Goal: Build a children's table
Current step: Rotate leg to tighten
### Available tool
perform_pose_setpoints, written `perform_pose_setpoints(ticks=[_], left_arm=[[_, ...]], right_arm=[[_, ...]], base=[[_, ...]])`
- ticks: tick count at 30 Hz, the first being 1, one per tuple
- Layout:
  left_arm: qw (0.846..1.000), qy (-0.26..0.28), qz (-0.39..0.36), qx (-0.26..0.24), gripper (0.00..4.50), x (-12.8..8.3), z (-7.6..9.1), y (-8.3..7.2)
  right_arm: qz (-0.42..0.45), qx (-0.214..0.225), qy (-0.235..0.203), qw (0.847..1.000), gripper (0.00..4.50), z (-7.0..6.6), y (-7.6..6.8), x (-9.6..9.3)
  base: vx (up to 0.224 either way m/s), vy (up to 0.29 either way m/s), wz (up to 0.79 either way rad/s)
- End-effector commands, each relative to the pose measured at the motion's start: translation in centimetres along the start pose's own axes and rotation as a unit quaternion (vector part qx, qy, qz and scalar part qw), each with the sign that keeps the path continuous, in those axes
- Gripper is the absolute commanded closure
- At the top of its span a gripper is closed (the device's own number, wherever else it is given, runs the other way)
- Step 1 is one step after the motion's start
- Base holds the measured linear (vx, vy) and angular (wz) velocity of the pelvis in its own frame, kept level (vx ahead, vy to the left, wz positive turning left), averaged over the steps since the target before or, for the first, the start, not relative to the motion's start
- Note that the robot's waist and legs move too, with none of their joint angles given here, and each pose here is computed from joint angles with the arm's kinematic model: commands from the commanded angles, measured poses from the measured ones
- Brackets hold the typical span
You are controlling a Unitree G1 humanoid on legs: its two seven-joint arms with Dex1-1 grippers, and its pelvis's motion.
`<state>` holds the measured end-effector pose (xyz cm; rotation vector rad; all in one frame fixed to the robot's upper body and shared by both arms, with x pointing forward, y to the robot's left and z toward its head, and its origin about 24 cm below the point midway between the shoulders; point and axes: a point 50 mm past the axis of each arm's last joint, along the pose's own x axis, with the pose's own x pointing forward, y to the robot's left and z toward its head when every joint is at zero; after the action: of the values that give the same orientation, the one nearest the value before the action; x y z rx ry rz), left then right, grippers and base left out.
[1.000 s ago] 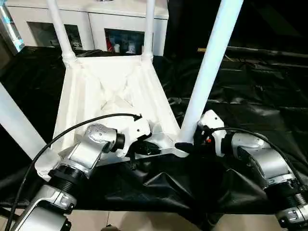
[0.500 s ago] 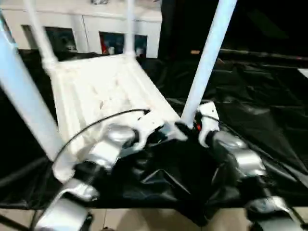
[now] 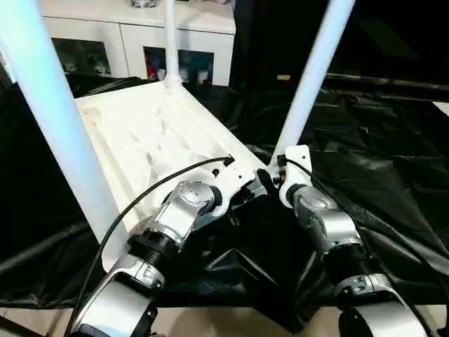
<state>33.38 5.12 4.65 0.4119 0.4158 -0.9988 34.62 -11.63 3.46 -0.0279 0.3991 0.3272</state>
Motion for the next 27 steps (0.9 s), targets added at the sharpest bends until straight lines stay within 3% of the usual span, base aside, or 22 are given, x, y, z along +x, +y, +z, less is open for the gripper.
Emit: perform_pose_setpoints(ticks=[1, 3, 6, 11, 13, 19, 27], left_arm=[[0.999, 0.0, -0.049, 0.003, 4.5, 0.6, -0.3, -1.3], [0.998, -0.003, -0.056, 0.004, 4.5, 0.2, -0.5, -1.0], [0.998, 0.005, -0.058, 0.004, 4.5, -1.0, -1.5, 0.0], [0.994, -0.011, -0.108, 0.02, 4.5, -2.4, -2.2, 0.1], [0.987, -0.025, -0.158, 0.031, 4.5, -3.8, -2.6, -0.1], [0.977, -0.031, -0.207, 0.034, 4.5, -5.3, -2.8, -0.3], [0.972, -0.038, -0.23, 0.038, 4.5, -6.0, -2.9, -0.8]], right_arm=[[0.045, -0.014, 0.013, 0.999, 0.47, -0.4, 1.2, 0.0], [0.065, -0.033, 0.02, 0.997, 0.47, -0.5, 0.6, -0.4], [0.109, -0.087, 0.039, 0.989, 0.47, -0.6, -1.7, -1.9], [0.181, -0.124, 0.032, 0.975, 0.47, 0.0, -3.1, -3.8], [0.23, -0.146, 0.03, 0.962, 0.47, 0.2, -3.8, -5.1], [0.266, -0.15, 0.03, 0.952, 0.47, 0.5, -4.3, -6.0], [0.306, -0.146, 0.036, 0.94, 0.47, 0.0, -3.5, -6.2]], base=[[0.0, 0.0, 0.0], [0.0, 0.0, 0.0], [0.0, 0.0, 0.0], [0.0, 0.0, 0.0], [0.0, 0.0, 0.0], [0.0, 0.0, 0.0], [0.0, 0.0, 0.0]])
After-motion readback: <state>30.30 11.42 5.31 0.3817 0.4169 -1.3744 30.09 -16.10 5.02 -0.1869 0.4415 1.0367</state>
